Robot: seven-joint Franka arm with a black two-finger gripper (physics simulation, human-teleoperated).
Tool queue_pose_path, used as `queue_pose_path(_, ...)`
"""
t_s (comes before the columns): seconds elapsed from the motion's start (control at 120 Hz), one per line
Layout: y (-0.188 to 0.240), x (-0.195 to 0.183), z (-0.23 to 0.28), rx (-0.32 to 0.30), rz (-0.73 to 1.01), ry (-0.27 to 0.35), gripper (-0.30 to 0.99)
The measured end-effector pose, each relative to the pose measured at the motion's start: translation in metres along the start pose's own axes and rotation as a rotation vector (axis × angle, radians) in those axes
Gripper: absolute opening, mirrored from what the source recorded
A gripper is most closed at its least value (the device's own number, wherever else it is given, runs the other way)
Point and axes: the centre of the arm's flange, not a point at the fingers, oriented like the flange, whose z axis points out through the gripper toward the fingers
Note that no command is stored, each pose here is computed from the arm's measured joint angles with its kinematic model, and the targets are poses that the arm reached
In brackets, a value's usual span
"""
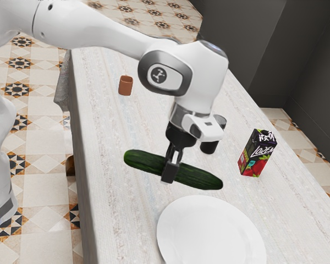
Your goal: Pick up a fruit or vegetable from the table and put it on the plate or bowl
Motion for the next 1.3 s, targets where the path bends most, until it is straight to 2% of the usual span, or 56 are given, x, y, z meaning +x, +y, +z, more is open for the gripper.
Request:
queue_pose_path(0.167, 0.035, 0.007, 0.011, 0.007, 0.061, -0.006, 0.15)
queue_pose_path(0.342, 0.044, 0.049, 0.019, 0.019, 0.107, -0.003, 0.15)
queue_pose_path(0.425, 0.034, 0.057, 0.020, 0.024, 0.107, 0.001, 0.15)
queue_pose_path(0.658, -0.034, 0.068, 0.014, 0.042, 0.028, 0.018, 0.15)
queue_pose_path(1.05, -0.013, 0.081, 0.013, 0.047, 0.101, 0.033, 0.15)
queue_pose_path(1.075, -0.013, 0.081, 0.013, 0.048, 0.103, 0.033, 0.18)
queue_pose_path(1.183, -0.011, 0.080, 0.013, 0.047, 0.112, 0.027, 0.45)
queue_pose_path(1.3, -0.010, 0.079, 0.012, 0.049, 0.120, 0.023, 0.59)
